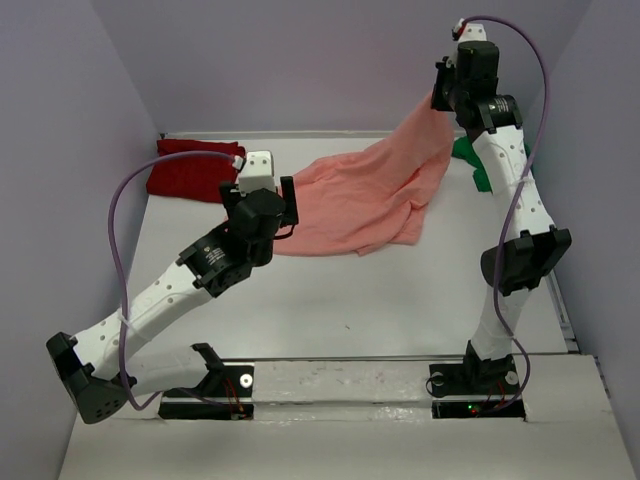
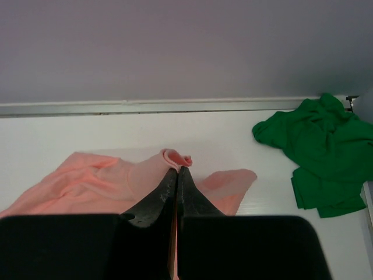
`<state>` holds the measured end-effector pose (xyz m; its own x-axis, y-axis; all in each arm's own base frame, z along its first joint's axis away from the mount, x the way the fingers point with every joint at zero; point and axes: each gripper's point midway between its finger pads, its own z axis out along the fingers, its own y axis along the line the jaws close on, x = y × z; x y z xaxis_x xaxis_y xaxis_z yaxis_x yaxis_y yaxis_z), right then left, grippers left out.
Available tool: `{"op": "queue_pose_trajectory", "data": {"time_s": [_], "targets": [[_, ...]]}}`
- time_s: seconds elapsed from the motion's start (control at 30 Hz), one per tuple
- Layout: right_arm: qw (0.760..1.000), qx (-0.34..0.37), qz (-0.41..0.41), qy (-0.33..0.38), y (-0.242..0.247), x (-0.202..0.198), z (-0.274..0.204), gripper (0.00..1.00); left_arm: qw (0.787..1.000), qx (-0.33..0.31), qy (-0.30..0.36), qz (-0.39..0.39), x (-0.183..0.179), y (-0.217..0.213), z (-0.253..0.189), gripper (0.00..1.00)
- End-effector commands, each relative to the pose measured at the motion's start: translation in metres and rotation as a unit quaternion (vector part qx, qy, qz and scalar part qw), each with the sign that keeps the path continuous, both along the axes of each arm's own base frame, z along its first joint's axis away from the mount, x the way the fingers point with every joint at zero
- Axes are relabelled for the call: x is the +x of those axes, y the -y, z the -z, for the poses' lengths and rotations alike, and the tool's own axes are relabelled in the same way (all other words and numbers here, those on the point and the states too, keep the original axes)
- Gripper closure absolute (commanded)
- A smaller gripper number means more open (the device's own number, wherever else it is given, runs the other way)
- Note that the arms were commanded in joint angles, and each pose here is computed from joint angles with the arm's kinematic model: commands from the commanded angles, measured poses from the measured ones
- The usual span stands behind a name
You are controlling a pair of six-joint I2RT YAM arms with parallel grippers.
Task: Fold and stack the t-shirts
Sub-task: Flatten out the tshirt
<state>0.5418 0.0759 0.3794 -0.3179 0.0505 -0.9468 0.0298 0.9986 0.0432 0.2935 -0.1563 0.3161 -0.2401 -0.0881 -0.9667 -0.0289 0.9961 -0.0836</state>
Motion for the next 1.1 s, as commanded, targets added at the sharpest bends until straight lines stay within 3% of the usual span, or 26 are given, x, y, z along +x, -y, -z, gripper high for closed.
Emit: {"op": "queue_pose_trajectory", "data": {"time_s": [0.0, 0.27, 0.37, 0.53, 0.57, 0.6, 0.7, 1.07], "targets": [[1.0, 0.0, -0.009, -0.017, -0.001, -0.008, 0.003, 1.0, 0.999, -0.004, -0.001, -0.032, 0.004, -0.003, 0.01, 0.11], [1.0, 0.005, -0.01, -0.019, -0.01, -0.04, 0.003, 1.0, 0.999, -0.033, -0.01, 0.001, 0.017, 0.026, 0.01, 0.08], [1.0, 0.004, 0.002, -0.027, -0.012, -0.055, 0.008, 1.0, 0.999, -0.038, -0.012, 0.004, 0.019, 0.031, 0.011, 0.12], [0.996, 0.021, 0.067, -0.06, -0.017, -0.11, 0.053, 1.0, 0.999, -0.033, -0.009, -0.013, 0.024, 0.025, 0.01, 0.22], [0.996, 0.019, 0.074, -0.041, -0.018, -0.12, 0.038, 1.0, 0.999, -0.032, -0.01, -0.013, 0.024, 0.025, 0.01, 0.22], [0.996, 0.012, 0.075, -0.055, -0.034, -0.135, 0.062, 1.0, 0.999, -0.026, -0.012, -0.02, 0.026, 0.022, 0.012, 0.22], [0.993, -0.006, 0.109, -0.041, -0.028, -0.167, 0.072, 1.0, 0.999, -0.024, -0.015, -0.021, 0.031, 0.023, 0.016, 0.22], [0.987, -0.043, 0.151, -0.039, -0.006, -0.179, 0.075, 1.0, 0.999, -0.028, -0.02, -0.01, 0.03, 0.027, 0.018, 0.22]]}}
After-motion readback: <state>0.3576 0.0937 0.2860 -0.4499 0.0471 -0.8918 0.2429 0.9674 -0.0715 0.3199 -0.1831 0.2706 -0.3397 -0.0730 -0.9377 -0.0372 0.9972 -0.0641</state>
